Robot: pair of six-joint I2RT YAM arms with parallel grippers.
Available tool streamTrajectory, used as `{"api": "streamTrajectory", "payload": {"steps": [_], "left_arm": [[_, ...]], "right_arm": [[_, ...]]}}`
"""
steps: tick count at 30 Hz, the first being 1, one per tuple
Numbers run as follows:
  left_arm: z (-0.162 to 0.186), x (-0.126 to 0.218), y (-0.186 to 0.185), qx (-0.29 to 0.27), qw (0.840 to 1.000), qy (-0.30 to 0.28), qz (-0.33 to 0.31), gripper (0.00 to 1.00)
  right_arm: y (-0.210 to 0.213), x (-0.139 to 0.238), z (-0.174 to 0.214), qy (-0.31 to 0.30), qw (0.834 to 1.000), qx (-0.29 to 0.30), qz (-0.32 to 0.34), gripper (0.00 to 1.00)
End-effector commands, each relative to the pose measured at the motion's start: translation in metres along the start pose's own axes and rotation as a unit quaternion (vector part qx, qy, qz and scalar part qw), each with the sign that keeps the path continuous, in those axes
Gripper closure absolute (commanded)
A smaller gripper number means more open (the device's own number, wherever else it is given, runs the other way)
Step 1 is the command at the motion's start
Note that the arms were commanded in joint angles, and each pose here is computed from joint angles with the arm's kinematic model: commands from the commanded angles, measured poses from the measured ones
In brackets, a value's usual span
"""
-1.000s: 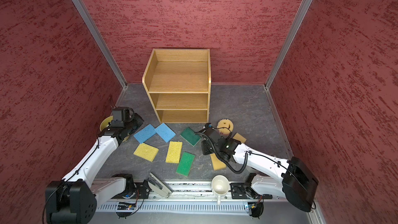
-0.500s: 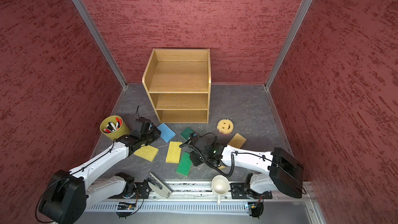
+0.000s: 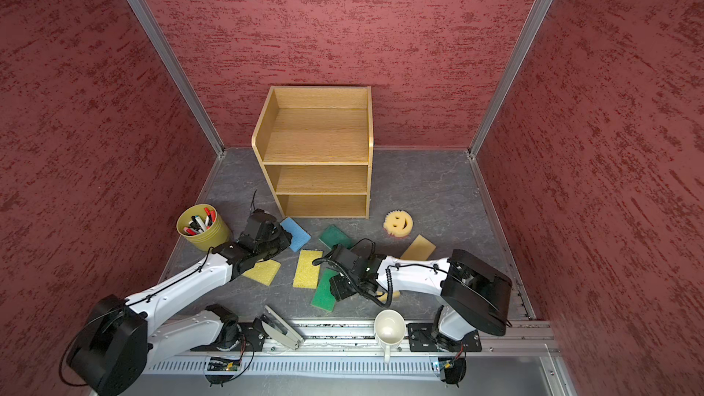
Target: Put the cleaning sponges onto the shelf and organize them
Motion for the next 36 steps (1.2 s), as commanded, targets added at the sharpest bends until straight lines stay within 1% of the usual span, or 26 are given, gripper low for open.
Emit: {"api": "streamTrajectory", "payload": {"steps": [1, 4, 6, 8, 12, 14, 16, 18, 21, 23, 28, 30, 33, 36], "left_arm": [[-0.001, -0.006, -0.005, 0.001, 1.000, -0.012, 0.009, 0.78], [-0.001, -0.012, -0.011, -0.001, 1.000, -0.005, 0.017, 0.78], [-0.001, -0.015, -0.016, -0.006, 1.000, -0.002, 0.019, 0.78], [0.000, -0.016, -0.020, -0.012, 1.000, 0.002, 0.020, 0.78], [0.000, -0.011, -0.023, -0.027, 0.999, -0.004, 0.018, 0.79], [0.000, -0.005, -0.022, -0.029, 0.999, -0.015, 0.018, 0.79], [-0.002, 0.002, -0.021, -0.029, 0.999, -0.030, 0.022, 0.79], [-0.003, 0.010, -0.020, -0.031, 0.998, -0.042, 0.027, 0.79], [-0.003, 0.022, -0.018, -0.033, 0.997, -0.059, 0.040, 0.78], [-0.004, 0.030, -0.017, -0.041, 0.996, -0.068, 0.048, 0.75], [0.002, 0.048, -0.007, -0.052, 0.992, -0.095, 0.062, 0.52], [0.005, 0.054, -0.004, -0.050, 0.990, -0.107, 0.080, 0.45], [0.010, 0.059, -0.001, -0.047, 0.986, -0.115, 0.115, 0.39], [0.016, 0.061, 0.002, -0.032, 0.981, -0.117, 0.150, 0.30]], "right_arm": [[0.001, -0.006, -0.011, 0.011, 0.999, -0.037, -0.027, 0.43], [-0.007, -0.007, -0.017, 0.004, 0.997, -0.062, -0.046, 0.46], [-0.011, -0.005, -0.023, -0.006, 0.996, -0.075, -0.053, 0.53], [-0.012, -0.003, -0.031, -0.018, 0.995, -0.084, -0.057, 0.68], [-0.006, 0.002, -0.044, -0.040, 0.994, -0.079, -0.060, 0.81], [-0.002, 0.002, -0.048, -0.040, 0.994, -0.077, -0.064, 0.86], [0.002, 0.003, -0.052, -0.043, 0.994, -0.075, -0.068, 0.94], [0.005, 0.004, -0.056, -0.049, 0.994, -0.072, -0.067, 1.00], [0.012, 0.013, -0.064, -0.058, 0.994, -0.062, -0.063, 1.00], [0.018, 0.022, -0.069, -0.070, 0.994, -0.053, -0.061, 1.00], [0.030, 0.044, -0.087, -0.108, 0.992, -0.039, -0.053, 1.00], [0.034, 0.050, -0.093, -0.124, 0.990, -0.037, -0.052, 1.00], [0.038, 0.056, -0.107, -0.156, 0.985, -0.043, -0.053, 1.00], [0.046, 0.060, -0.121, -0.177, 0.980, -0.053, -0.078, 1.00]]}}
Point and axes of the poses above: each gripper's point midway between its finger pads, its own x axis back along the fingers, its own y axis along the line the jaws close on, z = x × y, the point moved 10 cm from there along x, back along the fingers, and after that the axes turned 11 degrees about -x, right-handed, at the moved point
